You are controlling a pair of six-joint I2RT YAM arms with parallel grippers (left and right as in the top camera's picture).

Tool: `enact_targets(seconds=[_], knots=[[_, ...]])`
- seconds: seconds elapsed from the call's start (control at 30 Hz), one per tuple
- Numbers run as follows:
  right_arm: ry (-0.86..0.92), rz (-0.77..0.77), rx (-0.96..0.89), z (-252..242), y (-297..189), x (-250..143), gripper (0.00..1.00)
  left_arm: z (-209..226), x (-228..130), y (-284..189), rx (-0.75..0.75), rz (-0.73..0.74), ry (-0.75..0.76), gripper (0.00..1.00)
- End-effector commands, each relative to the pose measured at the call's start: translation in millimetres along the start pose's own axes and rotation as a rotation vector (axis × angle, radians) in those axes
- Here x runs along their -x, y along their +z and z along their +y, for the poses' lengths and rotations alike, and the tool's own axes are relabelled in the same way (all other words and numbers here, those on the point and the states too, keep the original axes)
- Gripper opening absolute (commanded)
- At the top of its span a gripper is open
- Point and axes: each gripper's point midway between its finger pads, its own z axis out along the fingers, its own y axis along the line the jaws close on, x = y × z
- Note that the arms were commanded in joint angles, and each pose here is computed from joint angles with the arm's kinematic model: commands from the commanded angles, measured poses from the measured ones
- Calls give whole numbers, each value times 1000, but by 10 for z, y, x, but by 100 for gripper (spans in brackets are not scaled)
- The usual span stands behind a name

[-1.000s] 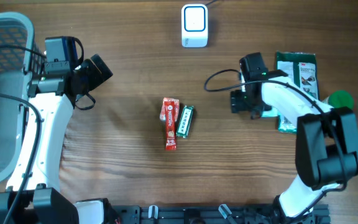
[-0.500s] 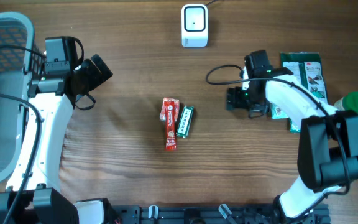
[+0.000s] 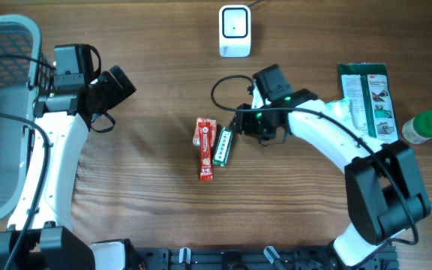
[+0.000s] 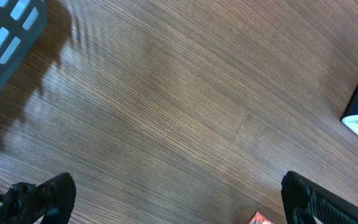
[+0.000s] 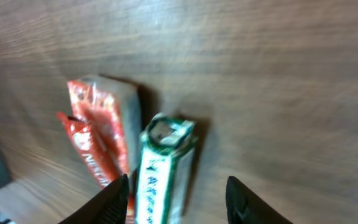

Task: Scan the item barcode
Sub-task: 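Reach the right gripper to the green gum pack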

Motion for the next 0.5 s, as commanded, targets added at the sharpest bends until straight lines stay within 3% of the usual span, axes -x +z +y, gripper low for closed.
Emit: enact_targets(seconds=[0.0,0.13,0.47], knots=[[78,-70,-79,123,22,-59,45,5,53,-49,2,-21,-2,100],[59,-174,-205,147,90,-127,46,5,53,-49,2,-21,-3,100],[14,-254,-319,147,137,-240,44,5,53,-49,2,-21,-3,100]])
